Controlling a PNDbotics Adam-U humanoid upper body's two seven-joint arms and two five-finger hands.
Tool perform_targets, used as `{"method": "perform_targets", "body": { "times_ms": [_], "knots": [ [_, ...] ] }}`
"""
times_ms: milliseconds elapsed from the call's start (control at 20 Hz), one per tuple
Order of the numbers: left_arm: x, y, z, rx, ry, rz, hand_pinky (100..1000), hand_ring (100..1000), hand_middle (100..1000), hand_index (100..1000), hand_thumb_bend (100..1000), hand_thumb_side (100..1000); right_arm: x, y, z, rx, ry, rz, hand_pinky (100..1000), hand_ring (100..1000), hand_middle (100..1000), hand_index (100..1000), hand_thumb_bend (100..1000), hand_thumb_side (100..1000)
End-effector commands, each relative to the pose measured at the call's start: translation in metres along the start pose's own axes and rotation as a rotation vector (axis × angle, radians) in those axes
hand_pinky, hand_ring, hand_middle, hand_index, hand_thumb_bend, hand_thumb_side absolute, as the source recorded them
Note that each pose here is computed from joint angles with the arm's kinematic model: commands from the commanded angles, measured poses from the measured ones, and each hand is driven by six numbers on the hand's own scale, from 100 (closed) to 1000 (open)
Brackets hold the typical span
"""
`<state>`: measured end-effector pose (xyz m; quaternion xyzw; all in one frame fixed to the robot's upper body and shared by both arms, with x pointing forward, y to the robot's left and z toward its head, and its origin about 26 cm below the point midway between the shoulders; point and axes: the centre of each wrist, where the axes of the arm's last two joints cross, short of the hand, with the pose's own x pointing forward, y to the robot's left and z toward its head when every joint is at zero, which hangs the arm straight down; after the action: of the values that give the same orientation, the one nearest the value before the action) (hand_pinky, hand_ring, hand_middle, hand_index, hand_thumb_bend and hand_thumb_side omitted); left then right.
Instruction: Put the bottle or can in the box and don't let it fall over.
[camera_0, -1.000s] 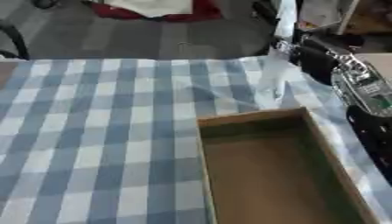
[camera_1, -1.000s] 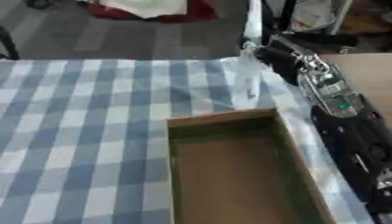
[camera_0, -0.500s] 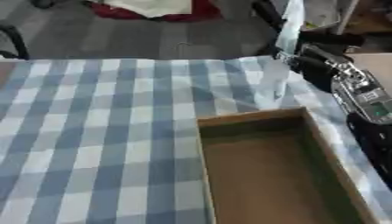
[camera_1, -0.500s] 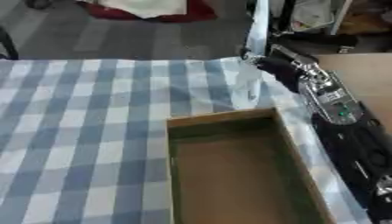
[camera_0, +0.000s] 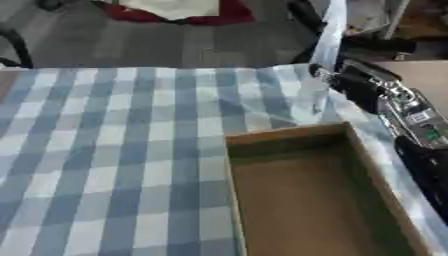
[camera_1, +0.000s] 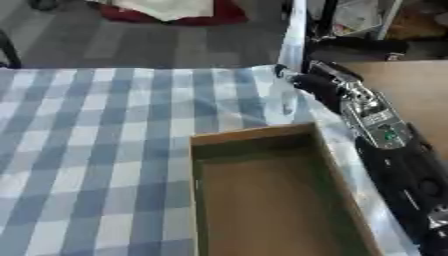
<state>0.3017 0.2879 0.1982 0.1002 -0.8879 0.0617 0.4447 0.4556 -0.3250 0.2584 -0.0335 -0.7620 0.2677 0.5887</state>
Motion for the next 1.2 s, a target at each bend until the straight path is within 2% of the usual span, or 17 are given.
{"method": "perform_targets", "body": {
  "times_ms": [50, 550, 1200],
  "knots": [
    [0.0075, 0.0002, -0.0031, -0.011, -0.029, 0.001, 255, 784, 763, 521, 100, 672, 0.0078, -0.0069, 0.0003, -0.013, -0.021, 0.005, 1000, 1000, 1000, 969, 100, 430],
    [0.0084, -0.0009, -0.0037, -0.014, -0.033, 0.007, 256, 784, 762, 520, 100, 672, 0.0029, -0.0046, -0.0013, -0.007, -0.019, -0.01, 1000, 1000, 1000, 952, 100, 429],
    [0.0086, -0.0013, -0.0039, -0.018, -0.034, 0.009, 256, 784, 761, 519, 100, 672, 0.0, -0.0037, -0.0025, -0.079, -0.008, -0.034, 995, 1000, 1000, 680, 100, 411]
  ]
}}
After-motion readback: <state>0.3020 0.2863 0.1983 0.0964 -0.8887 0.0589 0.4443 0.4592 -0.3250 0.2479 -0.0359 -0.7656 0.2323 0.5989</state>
